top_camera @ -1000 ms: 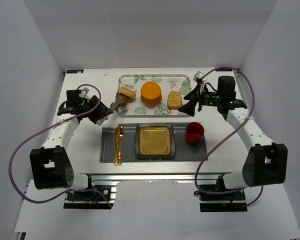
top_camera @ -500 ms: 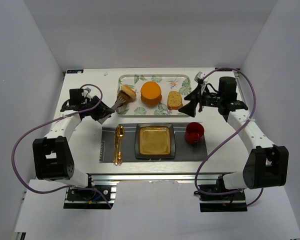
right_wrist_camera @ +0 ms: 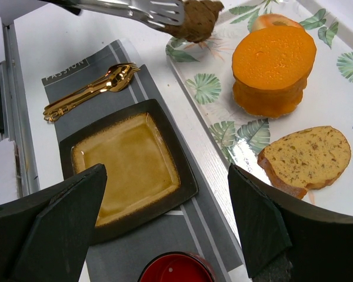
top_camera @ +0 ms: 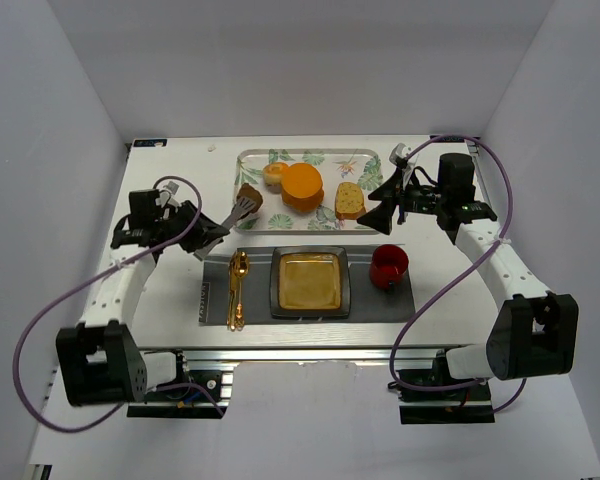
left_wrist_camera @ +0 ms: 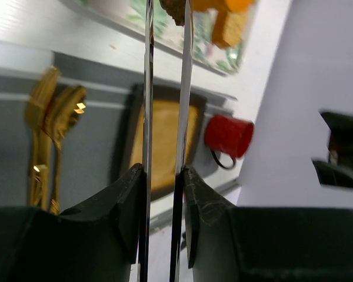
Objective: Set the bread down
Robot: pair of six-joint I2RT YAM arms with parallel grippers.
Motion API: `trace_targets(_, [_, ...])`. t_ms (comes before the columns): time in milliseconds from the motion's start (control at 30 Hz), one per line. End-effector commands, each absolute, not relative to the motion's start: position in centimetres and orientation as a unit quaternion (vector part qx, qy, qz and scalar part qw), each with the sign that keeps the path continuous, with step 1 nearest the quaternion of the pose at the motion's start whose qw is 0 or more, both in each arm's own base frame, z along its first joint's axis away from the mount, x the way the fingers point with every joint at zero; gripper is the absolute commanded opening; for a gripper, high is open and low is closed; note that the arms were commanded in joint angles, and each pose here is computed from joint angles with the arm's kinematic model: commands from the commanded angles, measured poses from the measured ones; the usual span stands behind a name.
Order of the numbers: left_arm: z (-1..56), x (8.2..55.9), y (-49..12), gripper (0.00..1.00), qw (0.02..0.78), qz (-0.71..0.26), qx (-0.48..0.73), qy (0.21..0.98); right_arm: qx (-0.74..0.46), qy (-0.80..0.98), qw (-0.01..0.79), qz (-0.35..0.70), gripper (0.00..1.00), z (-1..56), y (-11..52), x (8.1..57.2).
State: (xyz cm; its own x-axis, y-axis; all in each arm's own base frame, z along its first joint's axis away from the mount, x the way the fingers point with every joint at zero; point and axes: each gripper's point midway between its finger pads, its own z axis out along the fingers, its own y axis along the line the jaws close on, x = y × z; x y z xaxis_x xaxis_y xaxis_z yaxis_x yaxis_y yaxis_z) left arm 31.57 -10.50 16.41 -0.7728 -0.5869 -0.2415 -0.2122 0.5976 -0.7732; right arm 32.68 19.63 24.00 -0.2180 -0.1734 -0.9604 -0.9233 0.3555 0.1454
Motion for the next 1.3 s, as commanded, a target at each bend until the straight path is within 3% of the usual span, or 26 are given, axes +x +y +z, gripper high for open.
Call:
trace_targets(0, [20.1, 27.8, -12.1, 0.05, 0.25, -0.43, -0.177, 0.849, -0.419, 0.657, 0.488, 0.393, 0.88, 25.2, 19.5, 32.1])
trace_targets(367, [18.9, 17.8, -15.4, 0.05, 0.156, -0.473, -0.103, 0.861, -0.423, 0.662, 0.476, 0.394, 0.88, 24.7, 19.5, 32.1])
trace_targets(567, [17.4, 15.8, -16.5, 0.08, 0.117, -0.477, -0.082, 0.867, -0.421, 0.664, 0.473, 0.398, 0.88, 24.7, 19.5, 32.2])
trace_targets(633, [16.9, 15.6, -16.6, 0.15, 0.11, -0.471, -0.079, 0.872, -0.421, 0.664, 0.472, 0.399, 0.88, 24.7, 19.5, 32.2])
trace_targets(700, [16.1, 15.4, -16.7, 0.28, 0.099, -0.456, -0.079, 0.881, -0.42, 0.664, 0.473, 0.399, 0.88, 24.8, 19.5, 32.2])
trace_targets(733, [15.9, 15.4, -16.6, 0.39, 0.097, -0.452, -0.079, 0.883, -0.42, 0.664, 0.473, 0.399, 0.88, 24.8, 19.5, 32.2])
trace_targets(833, [15.4, 15.4, -16.5, 0.52, 0.094, -0.441, -0.08, 0.889, -0.419, 0.665, 0.473, 0.398, 0.88, 24.8, 19.5, 32.2])
trace_targets(1067, [16.3, 16.4, -16.4, 0.63, 0.108, -0.432, -0.072, 0.892, -0.418, 0.666, 0.476, 0.394, 0.88, 24.9, 19.4, 32.4])
trace_targets(1267, [18.1, 18.4, -15.5, 0.62, 0.145, -0.397, -0.072, 0.904, -0.419, 0.667, 0.474, 0.394, 0.89, 24.6, 19.4, 32.4])
